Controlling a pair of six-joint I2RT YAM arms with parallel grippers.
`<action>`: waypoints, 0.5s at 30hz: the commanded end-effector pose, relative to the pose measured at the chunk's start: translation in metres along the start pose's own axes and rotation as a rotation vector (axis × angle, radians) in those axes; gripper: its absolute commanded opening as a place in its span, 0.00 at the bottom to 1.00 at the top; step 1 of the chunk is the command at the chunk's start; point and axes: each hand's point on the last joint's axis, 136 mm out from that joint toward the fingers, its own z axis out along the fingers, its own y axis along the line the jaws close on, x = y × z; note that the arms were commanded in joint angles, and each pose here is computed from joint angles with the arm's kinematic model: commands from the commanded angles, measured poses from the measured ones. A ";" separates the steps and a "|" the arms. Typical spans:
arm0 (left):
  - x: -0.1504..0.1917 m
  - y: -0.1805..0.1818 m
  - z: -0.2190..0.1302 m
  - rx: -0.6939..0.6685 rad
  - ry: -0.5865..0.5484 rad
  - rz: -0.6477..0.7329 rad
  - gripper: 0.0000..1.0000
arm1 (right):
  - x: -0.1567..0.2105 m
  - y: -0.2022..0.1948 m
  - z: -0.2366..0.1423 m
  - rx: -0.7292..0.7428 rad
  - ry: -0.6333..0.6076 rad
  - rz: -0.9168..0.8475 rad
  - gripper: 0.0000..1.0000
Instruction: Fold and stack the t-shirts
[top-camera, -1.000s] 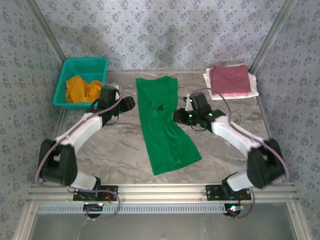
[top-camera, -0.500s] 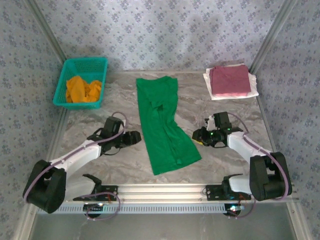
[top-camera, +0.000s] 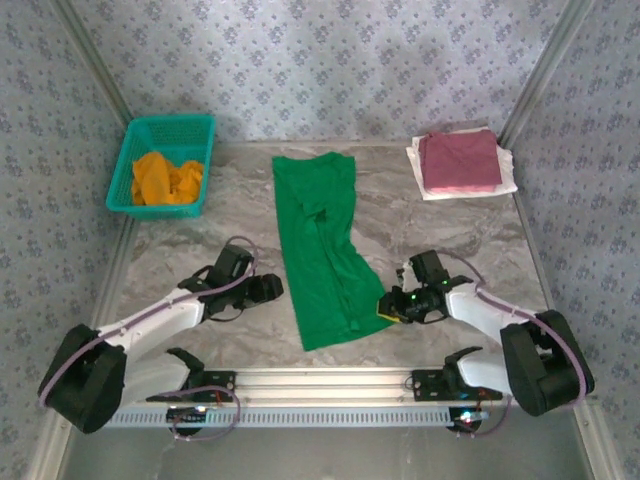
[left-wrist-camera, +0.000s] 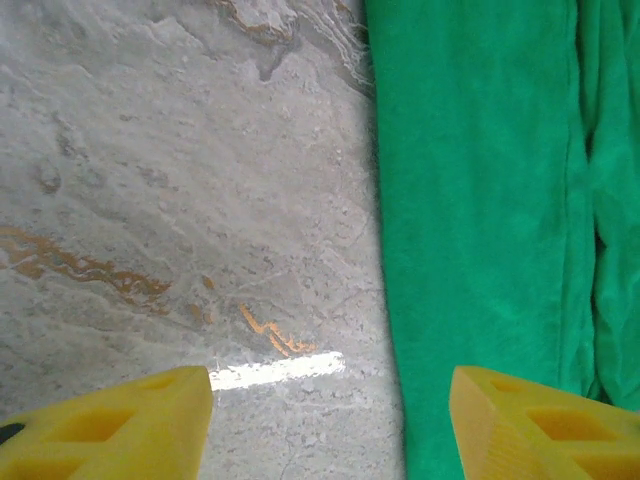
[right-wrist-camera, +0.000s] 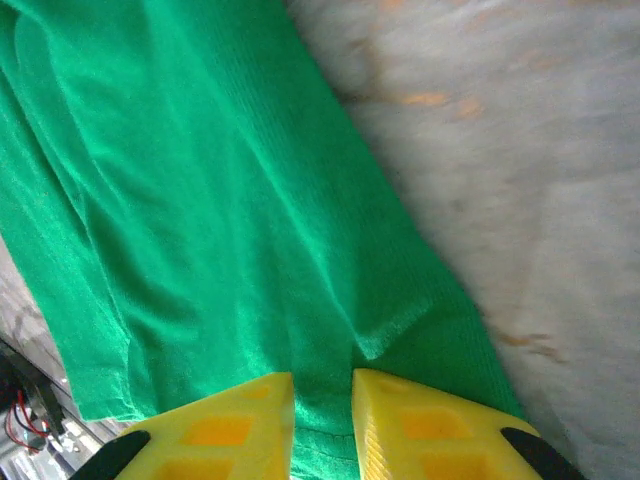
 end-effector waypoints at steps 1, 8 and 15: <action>0.007 0.010 -0.008 -0.040 -0.006 -0.024 0.64 | 0.029 -0.012 0.017 0.065 0.074 0.050 0.25; 0.030 0.032 -0.014 -0.050 0.008 -0.091 0.66 | 0.065 0.018 0.034 0.055 0.193 -0.097 0.24; 0.048 0.033 -0.016 -0.009 0.063 -0.135 0.67 | 0.040 0.080 0.017 -0.068 0.136 -0.246 0.23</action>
